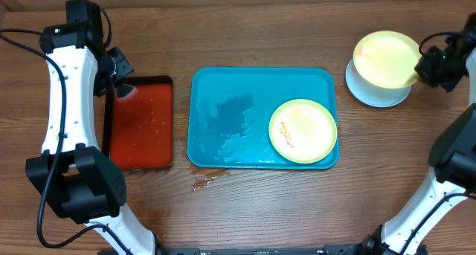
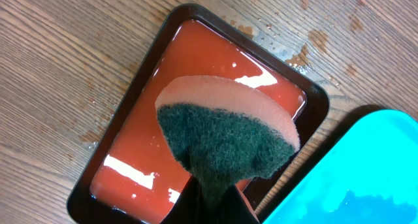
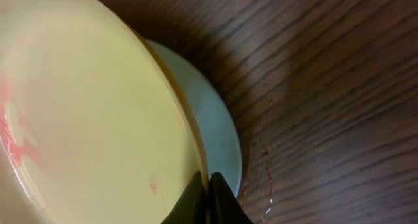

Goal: Clean dirty plates on tray and stack at the side
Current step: 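Lower the yellow plate onto the white plate and release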

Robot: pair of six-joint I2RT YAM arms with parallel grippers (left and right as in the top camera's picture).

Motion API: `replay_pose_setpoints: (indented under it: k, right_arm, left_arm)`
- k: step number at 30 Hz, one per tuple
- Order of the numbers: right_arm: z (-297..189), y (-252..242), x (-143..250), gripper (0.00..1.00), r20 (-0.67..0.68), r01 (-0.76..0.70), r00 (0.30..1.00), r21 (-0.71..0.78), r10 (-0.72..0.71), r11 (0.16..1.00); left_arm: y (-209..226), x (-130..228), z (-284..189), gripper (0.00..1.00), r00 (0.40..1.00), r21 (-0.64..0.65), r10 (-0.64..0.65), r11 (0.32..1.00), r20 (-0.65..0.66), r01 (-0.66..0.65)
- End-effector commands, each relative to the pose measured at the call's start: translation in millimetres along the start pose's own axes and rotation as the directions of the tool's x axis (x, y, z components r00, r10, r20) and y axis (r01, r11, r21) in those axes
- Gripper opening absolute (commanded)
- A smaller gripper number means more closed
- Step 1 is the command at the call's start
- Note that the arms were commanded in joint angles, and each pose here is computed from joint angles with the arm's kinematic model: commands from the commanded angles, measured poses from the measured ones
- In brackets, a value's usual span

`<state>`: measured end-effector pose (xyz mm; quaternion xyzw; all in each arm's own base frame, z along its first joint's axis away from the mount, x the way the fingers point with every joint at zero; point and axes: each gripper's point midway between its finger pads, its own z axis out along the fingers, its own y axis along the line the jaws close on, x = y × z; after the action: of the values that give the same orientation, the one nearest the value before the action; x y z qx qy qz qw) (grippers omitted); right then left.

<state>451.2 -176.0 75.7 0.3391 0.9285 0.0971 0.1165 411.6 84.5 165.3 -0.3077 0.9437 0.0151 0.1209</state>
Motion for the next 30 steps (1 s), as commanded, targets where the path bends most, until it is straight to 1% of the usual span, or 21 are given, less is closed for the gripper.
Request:
replay_pose_setpoints:
  k: [1,4,5,6,7,10,11,14,17,18,20,21,22,24,25,27,30]
  right_arm:
    - [16,0,1,0.04,-0.028,-0.038,0.999,-0.023,0.038,0.999]
    - [25,-7,2,0.04,-0.037,-0.042,0.998,0.005,0.042,0.999]
    - [25,-6,3,0.08,-0.039,-0.041,0.998,0.005,0.041,0.999]
    - [27,-5,5,0.18,-0.048,-0.039,0.998,0.006,0.04,0.999]
    - [27,-5,7,0.19,-0.055,-0.038,0.998,0.008,0.038,0.999]
    - [27,-1,15,0.3,-0.083,-0.025,0.996,0.01,0.026,1.0]
    - [25,4,19,0.34,-0.101,-0.002,0.995,-0.009,0.001,1.0]
    - [12,34,33,0.38,-0.137,0.088,0.985,-0.144,-0.108,0.986]
    - [-15,75,47,0.41,-0.108,0.212,0.961,-0.303,-0.254,0.929]
    - [-25,90,54,0.42,-0.084,0.273,0.943,-0.351,-0.321,0.896]
    - [-42,116,72,0.5,-0.032,0.418,0.88,-0.418,-0.473,0.806]
    - [-46,127,84,0.54,-0.01,0.5,0.83,-0.429,-0.558,0.752]
    - [-47,135,95,0.56,0.003,0.575,0.771,-0.431,-0.636,0.695]
    - [-40,145,119,0.56,-0.011,0.689,0.651,-0.41,-0.759,0.597]
    - [-33,147,128,0.56,-0.042,0.715,0.617,-0.387,-0.786,0.582]
    - [-18,151,149,0.56,-0.107,0.743,0.573,-0.35,-0.813,0.57]
    - [0,160,181,0.55,-0.169,0.769,0.507,-0.355,-0.846,0.532]
  left_arm:
    - [-2,1,3,0.04,1.0,0.008,-0.009,1.0,-0.008,0.009]
    - [-2,1,3,0.04,1.0,0.008,-0.008,1.0,-0.009,0.009]
    - [-2,1,3,0.04,1.0,0.008,-0.007,1.0,-0.009,0.007]
    - [-2,1,3,0.04,1.0,0.008,-0.002,1.0,-0.009,0.002]
    - [-2,1,3,0.04,1.0,0.008,-0.002,1.0,-0.009,0.002]
    - [-2,1,3,0.04,1.0,0.008,-0.002,1.0,-0.008,0.002]
    - [-2,1,3,0.04,1.0,0.009,-0.002,1.0,-0.007,0.002]
    - [-3,0,3,0.04,1.0,0.01,-0.002,1.0,-0.004,0.002]
    - [-3,0,3,0.04,1.0,0.011,-0.002,1.0,-0.004,0.002]
    - [-3,0,3,0.04,1.0,0.011,-0.002,1.0,-0.004,0.002]
    - [-3,0,3,0.04,1.0,0.011,-0.002,1.0,-0.004,0.002]
    - [-3,0,3,0.04,1.0,0.011,-0.002,1.0,-0.004,0.002]
    - [-3,0,3,0.04,1.0,0.011,-0.002,1.0,-0.003,0.002]
    - [-3,-1,3,0.04,1.0,0.011,-0.002,1.0,-0.002,0.002]
    - [-3,-1,3,0.04,1.0,0.012,-0.003,1.0,-0.001,0.003]
    - [-3,-1,3,0.04,1.0,0.012,-0.003,1.0,-0.002,0.003]
    - [-3,0,3,0.04,1.0,0.011,-0.002,1.0,-0.003,0.002]
